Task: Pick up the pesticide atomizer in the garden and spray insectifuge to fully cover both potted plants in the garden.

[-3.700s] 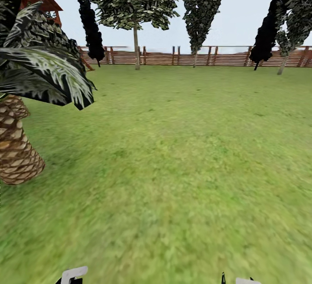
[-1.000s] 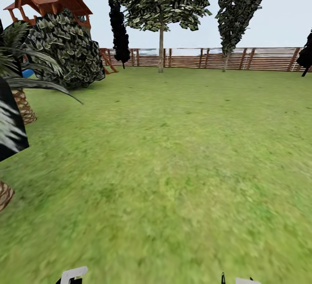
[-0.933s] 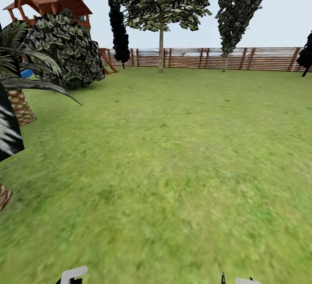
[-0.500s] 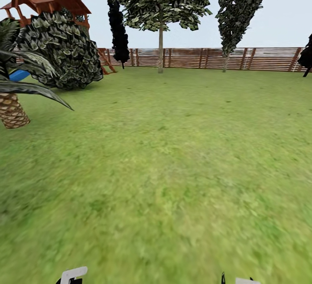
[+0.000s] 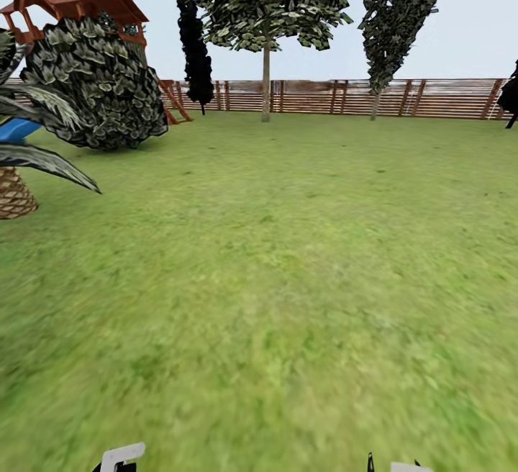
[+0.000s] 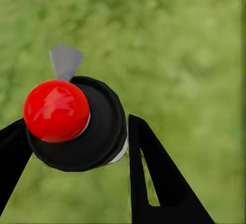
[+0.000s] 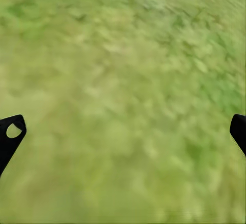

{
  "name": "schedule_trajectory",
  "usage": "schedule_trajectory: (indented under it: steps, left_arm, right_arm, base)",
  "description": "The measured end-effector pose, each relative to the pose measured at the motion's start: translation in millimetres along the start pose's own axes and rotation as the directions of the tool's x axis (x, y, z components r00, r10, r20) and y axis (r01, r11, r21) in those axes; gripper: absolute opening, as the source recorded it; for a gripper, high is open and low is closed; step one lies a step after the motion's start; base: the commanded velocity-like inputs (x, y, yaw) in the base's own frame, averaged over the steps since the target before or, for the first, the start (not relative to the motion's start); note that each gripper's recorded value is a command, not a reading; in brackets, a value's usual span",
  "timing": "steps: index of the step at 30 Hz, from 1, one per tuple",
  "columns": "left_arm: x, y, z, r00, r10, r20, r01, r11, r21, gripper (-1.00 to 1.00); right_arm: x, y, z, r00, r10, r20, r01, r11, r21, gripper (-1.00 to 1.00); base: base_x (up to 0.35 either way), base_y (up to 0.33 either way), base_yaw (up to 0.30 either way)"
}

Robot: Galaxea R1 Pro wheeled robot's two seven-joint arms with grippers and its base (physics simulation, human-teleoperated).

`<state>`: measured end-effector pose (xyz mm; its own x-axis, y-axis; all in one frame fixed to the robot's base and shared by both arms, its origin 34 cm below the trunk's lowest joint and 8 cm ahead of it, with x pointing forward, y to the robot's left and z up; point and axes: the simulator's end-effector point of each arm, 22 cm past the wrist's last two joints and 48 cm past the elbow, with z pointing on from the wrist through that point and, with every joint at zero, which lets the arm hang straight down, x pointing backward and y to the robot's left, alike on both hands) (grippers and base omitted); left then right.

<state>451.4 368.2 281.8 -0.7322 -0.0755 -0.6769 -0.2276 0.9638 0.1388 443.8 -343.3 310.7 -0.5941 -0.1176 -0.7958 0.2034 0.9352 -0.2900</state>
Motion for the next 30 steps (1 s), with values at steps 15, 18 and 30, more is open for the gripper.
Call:
schedule_trajectory:
  steps: [15,18,30]
  left_arm:
    - [-0.1,0.1,0.0,1.0,0.0,0.0,0.0,1.0,0.0,-1.0]
    - [0.2,0.2,-0.1,1.0,0.0,0.0,0.0,1.0,0.0,-1.0]
    - [0.0,0.0,0.0,1.0,0.0,0.0,0.0,1.0,0.0,-1.0]
  right_arm:
    - [-0.1,0.8,-0.1,1.0,0.001,0.0,-0.001,1.0,-0.001,1.0]
    - [-0.1,1.0,-0.2,1.0,0.001,0.0,-0.001,1.0,-0.001,1.0]
    - [0.0,0.4,-0.1,1.0,0.0,0.0,0.0,1.0,-0.001,1.0]
  base:
    - [0.326,-0.087,0.21]
    - [0.329,-0.048,0.275]
    - [0.335,-0.003,0.04]
